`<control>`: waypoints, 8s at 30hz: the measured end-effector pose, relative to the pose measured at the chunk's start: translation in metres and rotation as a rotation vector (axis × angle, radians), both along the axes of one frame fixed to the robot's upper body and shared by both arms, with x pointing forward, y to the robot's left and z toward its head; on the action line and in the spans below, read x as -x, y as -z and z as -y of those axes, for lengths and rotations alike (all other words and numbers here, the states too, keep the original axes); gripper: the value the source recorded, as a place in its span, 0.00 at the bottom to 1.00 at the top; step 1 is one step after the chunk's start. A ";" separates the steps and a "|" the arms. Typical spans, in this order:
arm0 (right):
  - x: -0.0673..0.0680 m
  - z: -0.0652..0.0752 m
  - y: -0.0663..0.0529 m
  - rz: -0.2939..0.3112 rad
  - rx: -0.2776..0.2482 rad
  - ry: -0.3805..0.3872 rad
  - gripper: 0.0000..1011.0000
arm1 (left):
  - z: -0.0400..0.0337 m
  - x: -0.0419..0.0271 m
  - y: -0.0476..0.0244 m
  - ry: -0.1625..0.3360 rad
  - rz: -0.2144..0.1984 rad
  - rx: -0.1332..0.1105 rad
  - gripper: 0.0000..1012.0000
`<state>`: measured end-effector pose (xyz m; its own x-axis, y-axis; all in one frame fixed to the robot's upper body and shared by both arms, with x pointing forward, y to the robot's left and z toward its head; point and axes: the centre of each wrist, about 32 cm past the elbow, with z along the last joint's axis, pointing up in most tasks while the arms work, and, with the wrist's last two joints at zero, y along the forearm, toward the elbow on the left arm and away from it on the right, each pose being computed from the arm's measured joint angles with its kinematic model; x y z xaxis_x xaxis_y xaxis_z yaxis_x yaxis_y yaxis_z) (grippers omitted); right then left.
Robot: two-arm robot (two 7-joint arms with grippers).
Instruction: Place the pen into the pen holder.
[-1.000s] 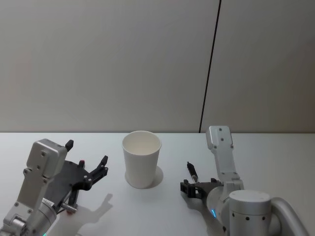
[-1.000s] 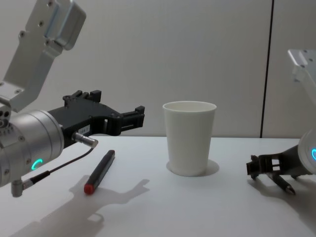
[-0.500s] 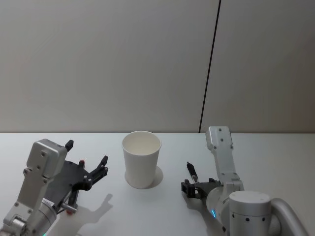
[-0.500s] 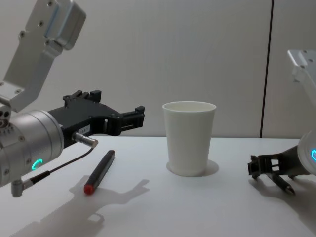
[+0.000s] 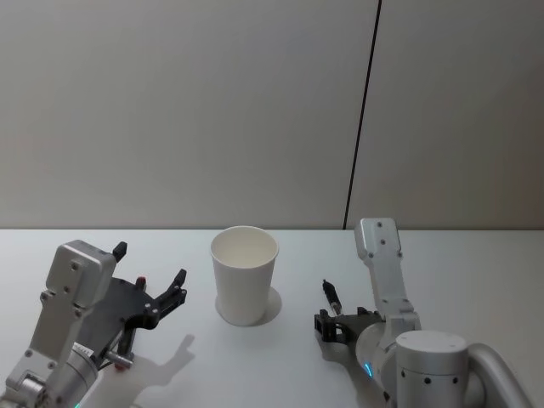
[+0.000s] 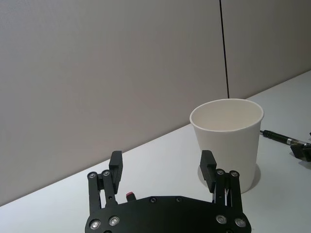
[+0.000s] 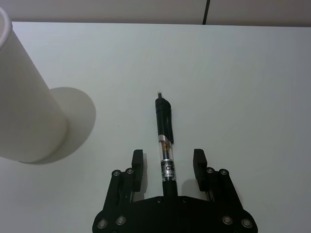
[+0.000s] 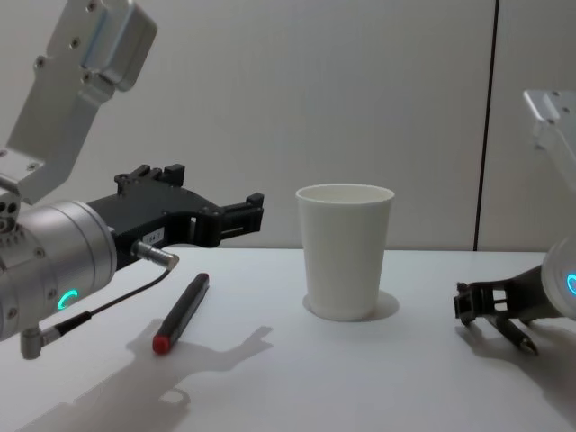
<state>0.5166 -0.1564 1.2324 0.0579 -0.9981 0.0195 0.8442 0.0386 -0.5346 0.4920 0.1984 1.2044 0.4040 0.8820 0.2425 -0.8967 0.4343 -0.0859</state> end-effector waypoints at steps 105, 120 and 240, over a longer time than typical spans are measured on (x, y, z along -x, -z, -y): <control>0.004 0.020 -0.006 0.348 -0.135 -0.081 0.14 | 0.0000 0.0000 0.0000 0.000 0.000 0.000 0.99; -0.002 0.029 -0.011 0.582 -0.221 -0.149 0.14 | 0.0000 0.0000 0.0000 0.000 0.000 0.000 0.99; -0.057 -0.016 0.055 0.789 -0.364 -0.459 0.86 | 0.0000 0.0000 0.0000 0.000 0.000 0.000 0.99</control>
